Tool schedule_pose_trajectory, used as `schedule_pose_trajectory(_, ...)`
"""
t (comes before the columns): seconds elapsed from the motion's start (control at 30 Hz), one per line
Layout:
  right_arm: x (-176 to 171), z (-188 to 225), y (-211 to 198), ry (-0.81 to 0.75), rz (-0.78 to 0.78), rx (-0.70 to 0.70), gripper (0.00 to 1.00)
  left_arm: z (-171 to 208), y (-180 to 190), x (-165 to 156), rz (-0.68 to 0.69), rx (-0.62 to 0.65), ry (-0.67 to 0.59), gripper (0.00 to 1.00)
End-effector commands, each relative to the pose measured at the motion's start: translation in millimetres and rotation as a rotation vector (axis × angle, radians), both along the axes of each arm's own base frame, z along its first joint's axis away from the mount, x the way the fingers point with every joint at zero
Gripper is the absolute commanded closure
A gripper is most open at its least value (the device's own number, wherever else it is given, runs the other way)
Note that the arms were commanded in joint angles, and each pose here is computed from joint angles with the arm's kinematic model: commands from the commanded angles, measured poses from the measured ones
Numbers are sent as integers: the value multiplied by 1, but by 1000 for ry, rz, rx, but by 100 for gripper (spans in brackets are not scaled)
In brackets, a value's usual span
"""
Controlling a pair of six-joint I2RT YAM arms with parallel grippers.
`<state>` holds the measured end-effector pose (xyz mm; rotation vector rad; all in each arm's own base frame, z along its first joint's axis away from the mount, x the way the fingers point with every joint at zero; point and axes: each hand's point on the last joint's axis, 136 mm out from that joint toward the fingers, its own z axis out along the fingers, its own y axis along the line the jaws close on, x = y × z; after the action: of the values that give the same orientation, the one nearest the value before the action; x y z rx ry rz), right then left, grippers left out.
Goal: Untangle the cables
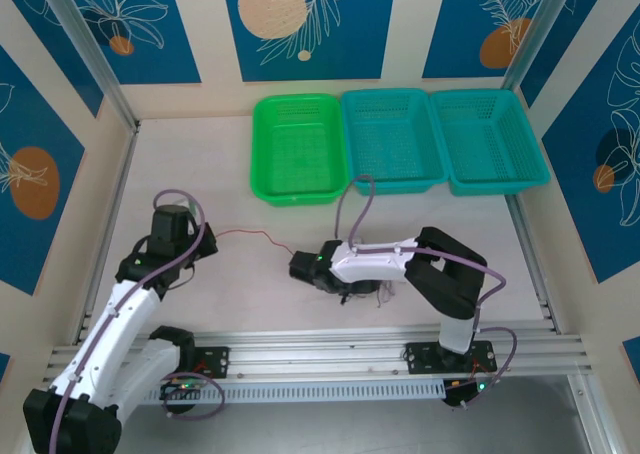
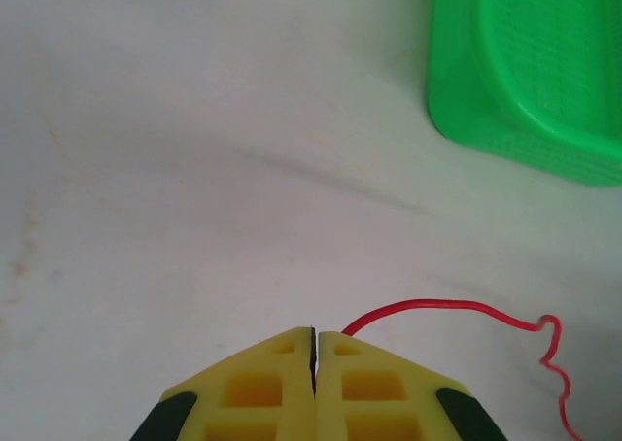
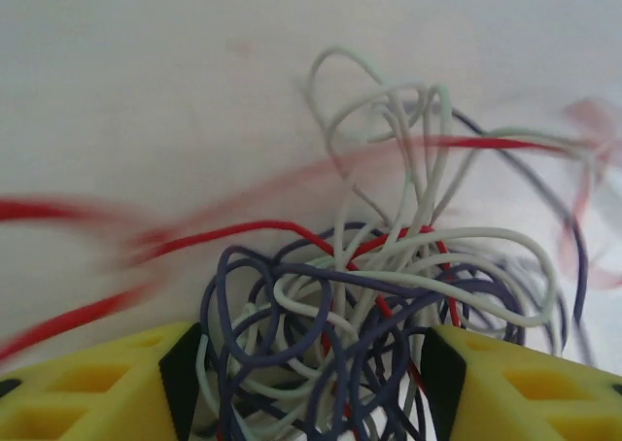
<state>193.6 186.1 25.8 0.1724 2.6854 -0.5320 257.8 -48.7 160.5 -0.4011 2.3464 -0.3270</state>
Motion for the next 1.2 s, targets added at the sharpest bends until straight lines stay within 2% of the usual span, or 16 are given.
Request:
schedule_pose_trajectory(0.0, -10, -1, -42, -13, -193, 20, 40, 15, 33, -4, 78, 118, 6, 100)
schedule_pose_trajectory(0.2, -21, -22, -87, 30, -401, 210, 44, 29, 56, 6, 141, 86, 0, 100)
schedule_pose_trajectory(0.33, -13, -27, -90, 9, -486, 412, 49, 33, 61, 12, 139, 55, -5, 100)
schedule_pose_trajectory(0.53, 0, -22, -94, -15, -571, 569, 55, 31, 72, 12, 151, 55, 21, 100)
schedule_pose_trajectory(0.6, 3, -12, -98, -40, -547, 556, 53, 32, 68, 15, 124, 38, 16, 100)
schedule_pose_trajectory(0.73, 3, 12, -108, -71, -512, 533, 35, 36, 54, 20, 45, 3, -13, 100)
schedule_pose_trajectory(0.83, 14, 45, -92, -127, -363, 623, 16, 49, 27, 27, -91, -93, -82, 100)
schedule_pose_trajectory(0.93, 23, 86, -73, -203, -193, 700, 6, 62, 11, 27, -159, -144, -138, 100)
schedule_pose_trajectory(1.03, 31, 127, -41, -263, 34, 773, 5, 72, 3, 23, -198, -150, -175, 100)
schedule_pose_trajectory(1.17, 31, 160, 29, -231, 347, 874, 6, 82, -13, 16, -262, -198, -206, 100)
